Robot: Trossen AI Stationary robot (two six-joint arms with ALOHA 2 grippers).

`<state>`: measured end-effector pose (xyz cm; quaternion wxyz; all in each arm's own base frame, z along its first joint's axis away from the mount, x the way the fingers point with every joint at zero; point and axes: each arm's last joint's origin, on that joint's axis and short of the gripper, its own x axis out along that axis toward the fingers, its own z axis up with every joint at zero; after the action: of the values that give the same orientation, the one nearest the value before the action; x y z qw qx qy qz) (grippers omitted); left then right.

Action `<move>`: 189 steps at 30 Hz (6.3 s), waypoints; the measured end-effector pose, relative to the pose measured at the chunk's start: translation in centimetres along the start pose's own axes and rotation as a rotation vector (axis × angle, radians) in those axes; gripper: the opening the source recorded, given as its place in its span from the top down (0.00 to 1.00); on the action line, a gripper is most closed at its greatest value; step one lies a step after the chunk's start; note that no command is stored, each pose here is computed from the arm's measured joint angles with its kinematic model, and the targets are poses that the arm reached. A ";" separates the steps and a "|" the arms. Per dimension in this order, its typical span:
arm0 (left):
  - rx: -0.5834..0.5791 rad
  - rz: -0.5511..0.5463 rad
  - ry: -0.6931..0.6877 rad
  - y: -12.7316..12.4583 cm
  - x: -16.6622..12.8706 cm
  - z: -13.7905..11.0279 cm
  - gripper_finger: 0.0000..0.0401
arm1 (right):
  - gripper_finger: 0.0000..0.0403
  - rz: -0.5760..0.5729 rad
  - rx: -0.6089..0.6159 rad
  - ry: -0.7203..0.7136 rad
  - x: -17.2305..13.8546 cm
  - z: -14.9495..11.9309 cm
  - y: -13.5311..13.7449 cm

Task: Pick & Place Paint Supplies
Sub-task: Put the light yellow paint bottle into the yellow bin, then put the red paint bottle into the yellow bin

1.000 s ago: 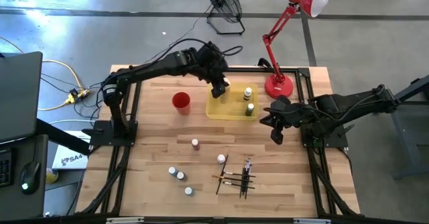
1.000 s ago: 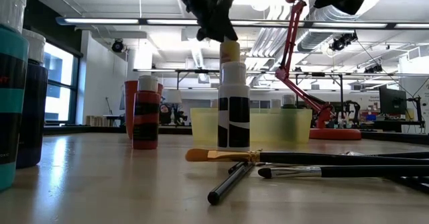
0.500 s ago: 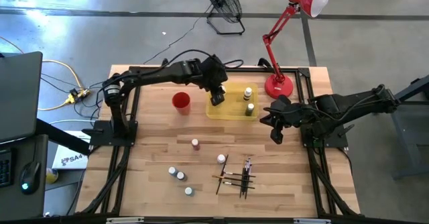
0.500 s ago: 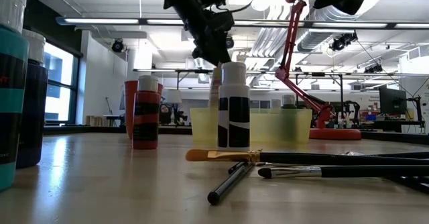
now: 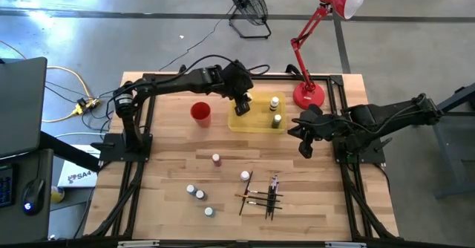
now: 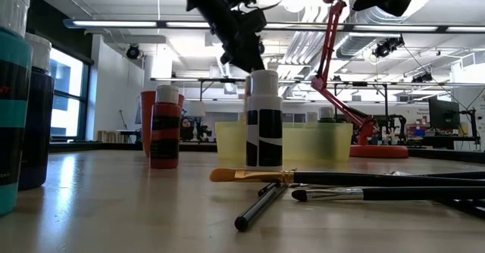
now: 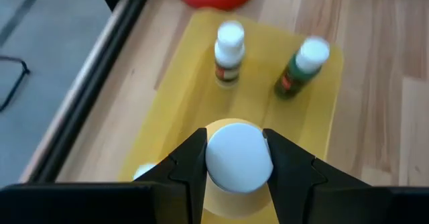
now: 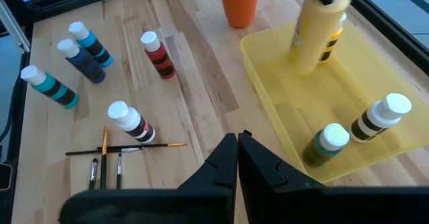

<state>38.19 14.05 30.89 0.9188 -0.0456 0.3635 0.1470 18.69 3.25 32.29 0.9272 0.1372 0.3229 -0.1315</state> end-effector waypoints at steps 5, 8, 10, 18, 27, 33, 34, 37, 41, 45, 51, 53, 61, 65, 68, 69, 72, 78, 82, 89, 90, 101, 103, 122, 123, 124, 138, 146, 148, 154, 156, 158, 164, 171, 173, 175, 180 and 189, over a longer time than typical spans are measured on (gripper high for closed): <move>0.001 0.007 -0.046 0.0 0.0 0.5 0.71 | 0.99 0.000 0.000 0.000 0.0 0.0 0.0; 0.001 -0.002 -0.048 0.0 0.7 0.4 0.71 | 0.99 0.000 0.000 0.000 0.0 0.0 0.0; 0.000 -0.013 -0.014 0.0 1.8 -0.1 0.71 | 0.99 0.000 0.001 -0.001 0.0 0.0 0.0; -0.003 -0.023 -0.020 -0.1 3.9 -0.4 0.71 | 0.99 0.001 0.004 -0.002 0.0 0.0 0.0; -0.005 -0.016 -0.032 0.3 4.2 -0.4 0.71 | 0.99 -0.017 0.001 -0.011 0.0 0.0 0.0; -0.004 -0.027 -0.040 0.3 5.3 -0.5 0.71 | 0.99 -0.019 -0.004 -0.012 0.0 0.0 -0.1; -0.003 -0.032 -0.039 0.2 5.3 -0.5 0.71 | 0.99 -0.019 -0.004 -0.012 0.0 0.0 -0.1; -0.003 -0.037 -0.037 0.2 5.3 -0.6 0.71 | 0.99 -0.019 -0.004 -0.012 0.0 0.0 -0.1; -0.003 -0.037 -0.036 0.2 5.3 -0.6 0.71 | 0.99 -0.019 -0.004 -0.012 0.0 0.0 -0.1; -0.008 -0.035 -0.034 0.5 5.3 -0.6 0.69 | 0.99 -0.020 -0.004 -0.012 0.0 0.0 -0.1; -0.008 -0.033 -0.029 0.5 5.3 -0.7 0.56 | 0.99 -0.016 -0.006 -0.010 0.0 0.0 0.0; -0.008 -0.033 -0.028 0.5 5.4 -0.7 0.54 | 0.99 -0.016 -0.006 -0.009 0.0 0.0 0.0; -0.009 -0.031 -0.027 0.5 5.4 -0.7 0.53 | 0.99 -0.016 -0.006 -0.009 0.0 0.0 0.0; -0.009 -0.031 -0.028 0.5 5.4 -0.7 0.53 | 0.99 -0.016 -0.007 -0.009 0.0 0.0 -0.1; -0.009 -0.031 -0.028 0.5 5.4 -0.7 0.52 | 0.99 -0.016 -0.007 -0.009 0.0 0.0 -0.1; -0.009 -0.031 -0.028 0.5 5.4 -0.7 0.52 | 0.99 -0.016 -0.007 -0.009 0.0 0.0 -0.1; -0.009 -0.030 -0.028 0.5 5.4 -0.7 0.52 | 0.99 -0.016 -0.007 -0.009 0.0 0.0 -0.1; -0.009 -0.030 -0.028 0.5 5.4 -0.7 0.52 | 0.99 -0.016 -0.008 -0.009 0.0 0.0 0.0; -0.009 -0.030 -0.028 0.5 5.4 -0.7 0.52 | 0.99 -0.016 -0.007 -0.009 0.0 0.0 -0.1; -0.007 -0.030 -0.027 0.5 5.4 -0.7 0.52 | 0.99 -0.016 -0.008 -0.009 0.0 0.0 0.0; 0.000 -0.030 -0.027 0.5 5.4 -0.7 0.52 | 0.99 -0.016 -0.007 -0.009 0.0 0.0 -0.1; 0.026 -0.031 -0.034 0.5 5.4 -0.7 0.52 | 0.99 -0.016 -0.008 -0.009 0.0 0.0 -0.1; 0.020 -0.028 -0.036 0.5 5.5 -0.7 0.52 | 0.99 -0.016 -0.008 -0.009 0.0 0.0 -0.1; 0.069 -0.015 -0.032 0.5 5.5 -0.7 0.19 | 0.99 -0.016 -0.007 -0.009 0.0 0.0 -0.1; 0.069 -0.018 -0.028 0.5 5.5 -0.8 0.17 | 0.99 -0.016 -0.008 -0.008 0.0 0.0 0.0; 0.068 -0.020 -0.028 0.5 5.5 -0.8 0.16 | 0.99 -0.016 -0.008 -0.009 0.0 0.0 0.0; 0.072 -0.017 -0.074 0.6 2.8 2.5 0.17 | 0.99 -0.017 -0.008 -0.008 0.0 0.0 -0.1; 0.069 -0.016 -0.079 0.7 0.1 4.7 0.17 | 0.99 -0.017 -0.008 -0.008 0.0 0.0 -0.1; 0.048 -0.017 -0.087 0.7 -0.8 5.4 0.17 | 0.99 -0.017 -0.008 -0.008 0.0 0.0 -0.1; 0.030 -0.077 -0.121 0.2 -2.8 6.8 0.17 | 0.99 -0.017 -0.008 -0.008 0.0 0.0 -0.1; 0.035 -0.101 -0.128 -0.2 -3.3 7.1 0.17 | 0.99 -0.017 -0.007 -0.008 0.0 0.0 -0.1; 0.041 -0.111 -0.123 -0.6 -3.8 7.3 0.17 | 0.99 -0.016 -0.006 -0.008 0.0 0.0 -0.1; 0.049 -0.134 0.007 -1.6 -4.7 6.5 0.17 | 0.99 -0.014 -0.002 -0.007 0.0 0.0 0.0; 0.115 -0.184 0.067 -4.3 -6.5 6.1 0.17 | 0.99 -0.014 -0.001 -0.006 0.0 0.0 0.0; 0.138 -0.192 0.044 -4.9 -7.8 6.2 0.17 | 0.99 -0.014 -0.001 -0.005 0.0 0.0 0.0; 0.152 -0.200 0.012 -5.6 -9.0 6.4 0.17 | 0.99 -0.014 -0.001 -0.005 0.0 0.0 0.0; 0.179 -0.229 -0.031 -6.5 -12.2 6.3 0.17 | 0.99 -0.014 0.001 -0.006 0.0 0.0 0.0; 0.272 -0.341 -0.049 -10.4 -19.1 4.6 0.17 | 0.99 -0.013 0.001 -0.006 0.0 0.0 0.0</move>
<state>31.11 0.49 47.00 0.9365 0.0216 0.3447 -0.0598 18.70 3.21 32.30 0.9273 0.1350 0.3208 -0.1379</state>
